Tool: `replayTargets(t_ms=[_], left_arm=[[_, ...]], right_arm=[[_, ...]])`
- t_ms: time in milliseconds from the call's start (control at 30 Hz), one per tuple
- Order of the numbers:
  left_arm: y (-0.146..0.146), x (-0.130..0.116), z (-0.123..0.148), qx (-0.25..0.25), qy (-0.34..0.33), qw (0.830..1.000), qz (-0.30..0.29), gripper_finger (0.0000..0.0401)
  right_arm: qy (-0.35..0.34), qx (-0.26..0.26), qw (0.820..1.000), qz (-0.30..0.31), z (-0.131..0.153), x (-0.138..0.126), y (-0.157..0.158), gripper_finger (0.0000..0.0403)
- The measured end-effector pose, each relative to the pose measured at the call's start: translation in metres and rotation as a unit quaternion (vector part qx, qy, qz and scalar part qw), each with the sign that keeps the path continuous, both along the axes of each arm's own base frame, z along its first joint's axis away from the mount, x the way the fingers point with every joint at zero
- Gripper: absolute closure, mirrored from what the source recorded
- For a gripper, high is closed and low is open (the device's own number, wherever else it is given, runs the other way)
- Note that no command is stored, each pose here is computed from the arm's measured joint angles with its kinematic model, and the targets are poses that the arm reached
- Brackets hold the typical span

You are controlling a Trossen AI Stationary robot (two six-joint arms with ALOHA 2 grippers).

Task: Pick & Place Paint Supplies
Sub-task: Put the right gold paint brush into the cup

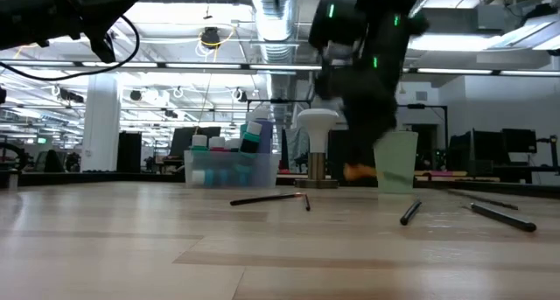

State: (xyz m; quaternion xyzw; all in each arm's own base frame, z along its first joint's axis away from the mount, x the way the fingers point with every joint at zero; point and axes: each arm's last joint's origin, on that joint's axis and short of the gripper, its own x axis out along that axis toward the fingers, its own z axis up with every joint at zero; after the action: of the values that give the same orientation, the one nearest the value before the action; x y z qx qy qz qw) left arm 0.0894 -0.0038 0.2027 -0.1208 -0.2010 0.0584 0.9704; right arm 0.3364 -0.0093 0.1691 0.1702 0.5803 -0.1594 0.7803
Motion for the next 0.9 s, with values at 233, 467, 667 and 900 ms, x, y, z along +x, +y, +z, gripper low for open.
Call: replayTargets(t_ms=[233,467,667,900], left_arm=[[0.000,0.000,0.000,0.000,0.000,1.000,0.000,0.0395],[0.000,0.000,0.000,0.000,-0.002,1.000,0.000,0.0395],[0.000,0.000,0.000,-0.001,-0.003,1.000,0.001,0.0395],[0.000,0.000,0.001,-0.001,-0.004,1.000,0.001,0.0395]], right_arm=[[-0.140,-0.096,0.984,-0.054,0.078,-0.019,-0.004,0.0402],[-0.299,-0.245,0.912,-0.135,0.160,-0.059,-0.017,0.0403],[-0.308,-0.345,0.870,-0.174,0.186,-0.088,-0.037,0.0403],[-0.293,-0.391,0.853,-0.187,0.173,-0.103,-0.060,0.0403]])
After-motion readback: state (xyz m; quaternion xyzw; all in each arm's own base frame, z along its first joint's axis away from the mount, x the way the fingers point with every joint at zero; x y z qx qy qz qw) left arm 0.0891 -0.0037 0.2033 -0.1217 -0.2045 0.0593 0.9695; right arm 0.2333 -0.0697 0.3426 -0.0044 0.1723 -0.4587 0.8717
